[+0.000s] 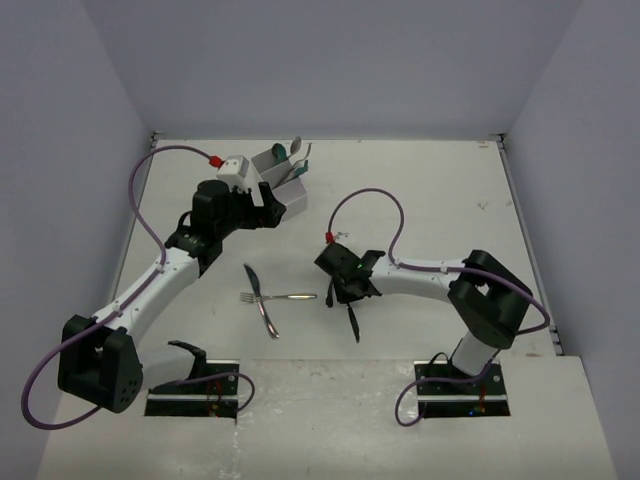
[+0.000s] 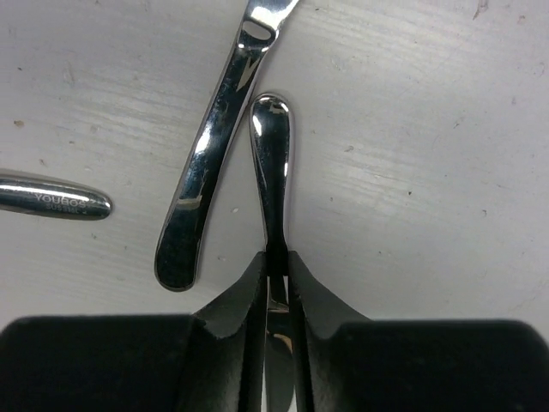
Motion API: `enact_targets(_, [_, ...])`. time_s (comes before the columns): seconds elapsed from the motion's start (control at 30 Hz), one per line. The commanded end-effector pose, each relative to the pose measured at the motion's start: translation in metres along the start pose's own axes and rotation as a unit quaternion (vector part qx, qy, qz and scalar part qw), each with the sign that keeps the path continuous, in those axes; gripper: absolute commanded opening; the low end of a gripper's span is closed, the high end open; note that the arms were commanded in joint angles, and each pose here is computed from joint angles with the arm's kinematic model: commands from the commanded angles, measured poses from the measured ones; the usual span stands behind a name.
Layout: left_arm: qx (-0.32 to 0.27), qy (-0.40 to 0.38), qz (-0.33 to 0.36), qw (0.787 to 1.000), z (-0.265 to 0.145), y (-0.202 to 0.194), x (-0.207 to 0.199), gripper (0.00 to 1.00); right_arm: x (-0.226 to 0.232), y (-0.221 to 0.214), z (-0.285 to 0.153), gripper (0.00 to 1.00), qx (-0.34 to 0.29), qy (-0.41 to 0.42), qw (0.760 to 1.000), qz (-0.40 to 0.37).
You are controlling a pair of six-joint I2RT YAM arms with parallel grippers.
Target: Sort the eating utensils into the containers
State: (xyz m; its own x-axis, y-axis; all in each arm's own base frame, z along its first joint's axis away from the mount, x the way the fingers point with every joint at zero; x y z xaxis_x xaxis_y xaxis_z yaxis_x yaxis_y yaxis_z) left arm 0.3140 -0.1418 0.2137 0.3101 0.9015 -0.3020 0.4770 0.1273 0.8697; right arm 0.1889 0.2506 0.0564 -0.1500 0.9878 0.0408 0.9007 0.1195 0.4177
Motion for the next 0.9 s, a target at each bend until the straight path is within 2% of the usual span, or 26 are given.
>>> enact_targets(0.0, [-0.018,0.003,0.020,1.000,-0.006,0.012,-0.003,1.00,-0.009,-0.005,0.007,0.13,-0.015,-0.002,0.999,-0.043])
enact_targets(0.03, [-0.019,0.004,0.020,1.000,-0.006,0.013,-0.003,1.00,-0.008,-0.004,0.006,0.08,-0.020,0.009,0.998,-0.058])
enact_targets(0.1, [-0.019,0.003,0.023,1.000,-0.006,0.013,-0.003,1.00,0.002,0.001,0.004,0.06,-0.037,0.062,0.990,-0.123])
enact_targets(0.17, [-0.018,0.003,0.025,1.000,-0.006,0.012,-0.003,1.00,0.008,0.005,0.001,0.04,-0.048,0.107,0.976,-0.183])
enact_targets(0.2, [-0.019,0.004,0.026,0.999,-0.006,0.012,-0.002,1.00,0.022,0.004,-0.003,0.02,-0.046,0.160,0.965,-0.204])
enact_targets(0.3, [-0.013,0.005,0.028,1.000,-0.007,0.010,-0.001,1.00,0.031,0.016,-0.008,0.00,-0.062,0.176,0.951,-0.247])
enact_targets(0.47, [-0.008,-0.008,0.040,0.999,-0.008,0.008,-0.004,1.00,0.030,0.030,-0.013,0.00,-0.074,0.157,0.937,-0.303])
enact_targets(0.7, [0.011,-0.087,0.059,0.994,-0.003,0.004,-0.021,1.00,0.026,0.036,-0.039,0.00,-0.122,0.199,0.886,-0.400])
enact_targets(0.87, [0.083,-0.215,0.047,0.972,0.005,-0.013,-0.047,1.00,0.020,0.040,-0.076,0.00,-0.153,0.228,0.854,-0.443])
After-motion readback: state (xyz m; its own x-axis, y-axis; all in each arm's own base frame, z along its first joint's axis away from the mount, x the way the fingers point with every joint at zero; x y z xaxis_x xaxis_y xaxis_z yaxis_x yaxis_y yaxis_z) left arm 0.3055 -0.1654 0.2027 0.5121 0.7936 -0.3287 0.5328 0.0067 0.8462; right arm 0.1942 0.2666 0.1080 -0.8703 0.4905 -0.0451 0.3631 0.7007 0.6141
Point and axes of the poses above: each gripper's point midway between its finger pads, its own z axis out along the fingers, its own x axis along the line the jaws close on, y = z × x, the point moved 5 cm from there along -z, back along the fingers, and after that the axes turned 5 degrees about z, right-handed, at the moved point
